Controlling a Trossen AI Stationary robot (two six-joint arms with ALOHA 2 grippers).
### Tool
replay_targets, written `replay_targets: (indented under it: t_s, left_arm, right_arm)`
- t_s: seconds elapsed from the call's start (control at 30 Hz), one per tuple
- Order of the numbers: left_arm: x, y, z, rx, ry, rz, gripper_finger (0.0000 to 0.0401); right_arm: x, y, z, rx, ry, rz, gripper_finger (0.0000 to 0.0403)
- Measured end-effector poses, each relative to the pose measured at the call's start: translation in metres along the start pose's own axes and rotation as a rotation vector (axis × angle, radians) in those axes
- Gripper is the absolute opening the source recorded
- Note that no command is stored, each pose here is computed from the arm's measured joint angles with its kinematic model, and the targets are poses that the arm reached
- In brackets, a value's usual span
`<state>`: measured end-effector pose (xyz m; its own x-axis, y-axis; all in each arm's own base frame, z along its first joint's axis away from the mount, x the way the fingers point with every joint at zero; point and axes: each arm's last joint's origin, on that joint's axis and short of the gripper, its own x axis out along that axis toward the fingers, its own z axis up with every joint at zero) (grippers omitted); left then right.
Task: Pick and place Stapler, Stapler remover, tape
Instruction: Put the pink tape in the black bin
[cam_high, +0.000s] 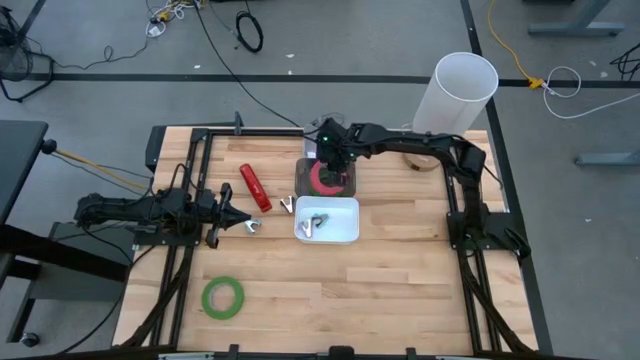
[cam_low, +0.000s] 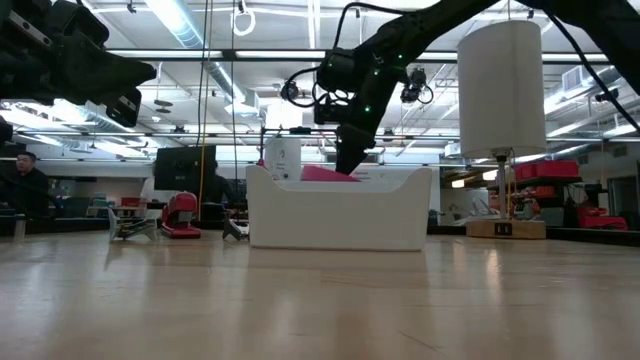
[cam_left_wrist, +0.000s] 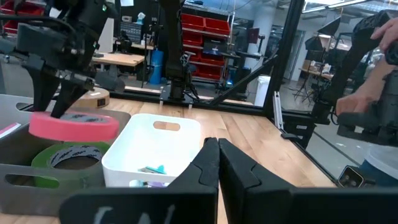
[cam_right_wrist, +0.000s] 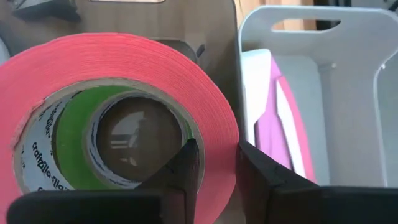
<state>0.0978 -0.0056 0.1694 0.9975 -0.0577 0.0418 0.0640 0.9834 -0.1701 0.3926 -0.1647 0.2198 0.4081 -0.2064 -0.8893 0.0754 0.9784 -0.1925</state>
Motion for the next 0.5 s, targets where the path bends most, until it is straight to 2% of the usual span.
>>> replay_targets:
  t_s: [0.5]
  left_arm:
    - [0.0, 0.0, 0.0, 0.0, 0.0, 0.0, 0.0003]
  right_arm:
    - [-0.0002, 0.0029, 0.0008, 0.015, 0.002, 0.003, 0.0089]
